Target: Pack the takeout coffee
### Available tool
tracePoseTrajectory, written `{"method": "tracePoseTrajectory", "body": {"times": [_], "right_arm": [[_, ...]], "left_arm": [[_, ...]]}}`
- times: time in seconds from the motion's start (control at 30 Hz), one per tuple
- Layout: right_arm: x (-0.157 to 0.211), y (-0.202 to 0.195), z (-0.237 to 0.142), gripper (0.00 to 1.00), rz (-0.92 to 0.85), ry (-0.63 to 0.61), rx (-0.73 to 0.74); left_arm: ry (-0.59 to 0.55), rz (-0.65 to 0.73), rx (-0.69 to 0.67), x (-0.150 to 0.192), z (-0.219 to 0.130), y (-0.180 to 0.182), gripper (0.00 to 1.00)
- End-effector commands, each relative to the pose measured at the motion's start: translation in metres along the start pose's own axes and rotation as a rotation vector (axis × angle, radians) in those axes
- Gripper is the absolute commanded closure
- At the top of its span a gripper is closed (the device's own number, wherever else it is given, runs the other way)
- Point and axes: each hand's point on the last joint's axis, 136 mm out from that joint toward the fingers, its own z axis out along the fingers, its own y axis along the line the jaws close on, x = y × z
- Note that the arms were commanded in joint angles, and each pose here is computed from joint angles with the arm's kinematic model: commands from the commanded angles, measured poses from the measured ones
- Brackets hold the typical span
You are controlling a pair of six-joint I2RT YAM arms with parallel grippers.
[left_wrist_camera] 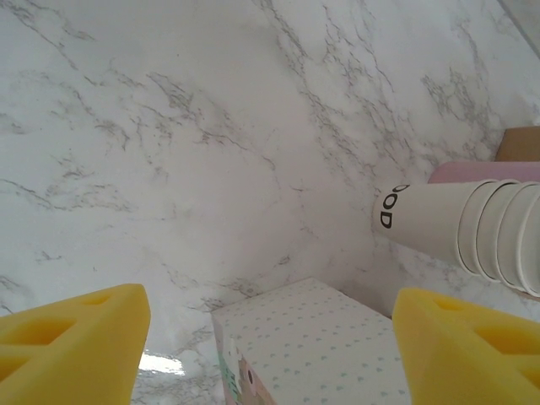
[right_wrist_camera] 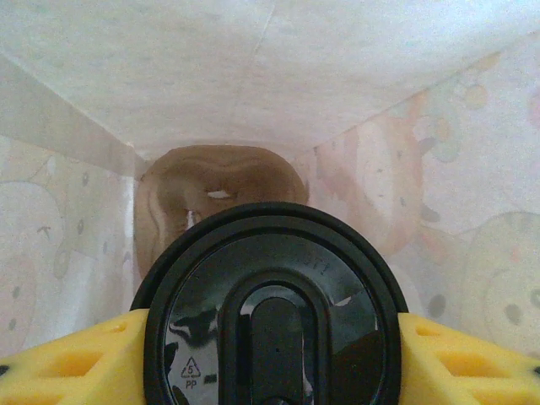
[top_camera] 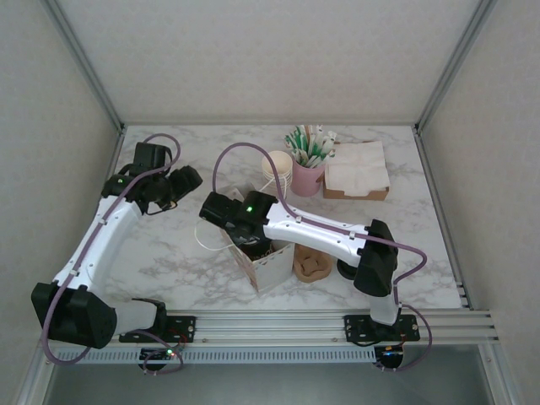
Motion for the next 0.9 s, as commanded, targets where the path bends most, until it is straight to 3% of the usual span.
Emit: {"method": "tracePoseTrajectory", "body": {"times": [0.0, 0.37, 0.73, 0.87], "right_arm": [[-0.014, -0.014, -0.012, 0.5, 0.016, -0.054, 0.059], [-0.011, -0.003, 0.019, 0.52, -0.007, -0.035, 0.077], [0.048, 0.005, 0.048, 0.53, 0.021, 0.153, 0.042], [0.066, -0.005, 0.051, 0.53, 0.022, 0.21, 0.098]], "left_arm": [[0.006, 0.003, -0.008, 0.004, -0.006, 0.004, 0.24], [0.007, -0.007, 0.007, 0.008, -0.008, 0.005, 0.24], [0.004, -0.007, 0.014, 0.008, -0.011, 0.004, 0.24], [0.002, -0.009, 0.014, 0.008, -0.012, 0.004, 0.24]]}}
